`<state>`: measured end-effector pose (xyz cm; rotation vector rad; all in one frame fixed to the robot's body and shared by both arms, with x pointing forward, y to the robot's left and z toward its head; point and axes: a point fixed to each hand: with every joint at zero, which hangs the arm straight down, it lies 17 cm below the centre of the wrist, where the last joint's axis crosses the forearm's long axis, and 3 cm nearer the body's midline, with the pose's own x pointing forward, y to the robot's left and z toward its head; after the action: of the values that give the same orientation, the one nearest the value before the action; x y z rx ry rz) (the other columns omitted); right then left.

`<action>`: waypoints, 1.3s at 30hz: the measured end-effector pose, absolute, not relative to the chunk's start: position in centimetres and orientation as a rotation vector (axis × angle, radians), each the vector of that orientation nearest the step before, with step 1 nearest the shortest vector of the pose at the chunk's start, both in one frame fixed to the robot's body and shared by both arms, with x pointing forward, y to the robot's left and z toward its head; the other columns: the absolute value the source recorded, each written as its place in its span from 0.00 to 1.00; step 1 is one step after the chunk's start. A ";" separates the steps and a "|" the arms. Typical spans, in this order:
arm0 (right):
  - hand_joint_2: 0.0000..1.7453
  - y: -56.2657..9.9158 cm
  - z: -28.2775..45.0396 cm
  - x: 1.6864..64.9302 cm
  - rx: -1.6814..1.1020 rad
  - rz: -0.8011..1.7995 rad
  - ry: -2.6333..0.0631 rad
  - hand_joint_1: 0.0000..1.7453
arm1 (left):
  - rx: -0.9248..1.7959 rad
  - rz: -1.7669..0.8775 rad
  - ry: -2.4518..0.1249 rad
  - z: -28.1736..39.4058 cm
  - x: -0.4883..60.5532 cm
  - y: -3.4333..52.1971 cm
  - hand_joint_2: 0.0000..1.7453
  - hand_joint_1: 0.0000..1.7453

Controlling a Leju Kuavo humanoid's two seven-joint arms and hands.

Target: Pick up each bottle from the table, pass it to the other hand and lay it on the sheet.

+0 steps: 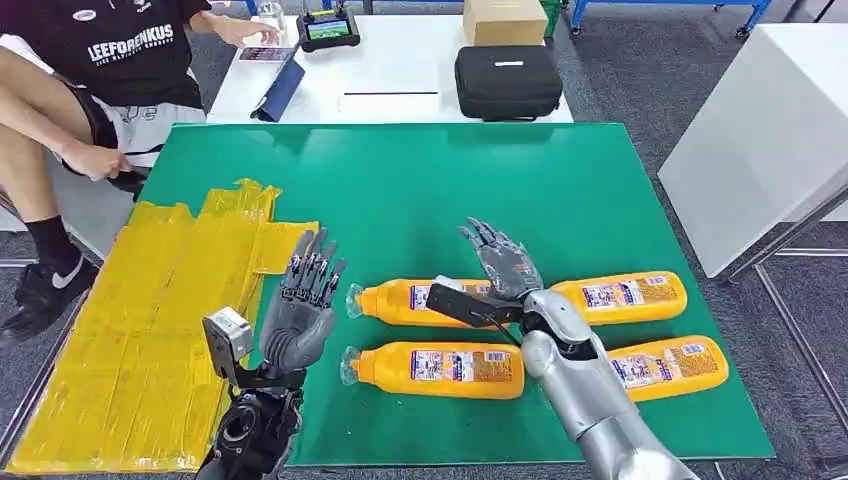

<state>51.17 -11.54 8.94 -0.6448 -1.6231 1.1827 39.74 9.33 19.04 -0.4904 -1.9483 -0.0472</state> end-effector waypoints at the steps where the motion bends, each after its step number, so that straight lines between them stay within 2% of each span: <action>1: 1.00 -11.5 8.8 51.2 -0.643 1.185 -1.620 0.00 | -0.490 -0.047 -1.949 19.1 39.8 9.3 1.00 0.00; 17: 1.00 -11.5 6.3 51.6 -0.647 1.230 -1.489 0.00 | -0.494 -0.046 -1.956 20.1 40.6 9.0 1.00 0.00; 29: 1.00 -11.7 0.6 49.5 -0.610 1.399 -1.295 0.00 | -0.505 -0.050 -1.930 19.2 40.6 8.5 1.00 0.00; 39: 1.00 -11.9 -0.2 49.7 -0.614 1.463 -1.235 0.00 | -0.499 -0.044 -1.930 19.2 40.8 8.6 1.00 0.00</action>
<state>49.74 -11.93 -0.25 -0.6139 -1.2350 1.4628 40.84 8.59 19.18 -0.4989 -1.9298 -0.0442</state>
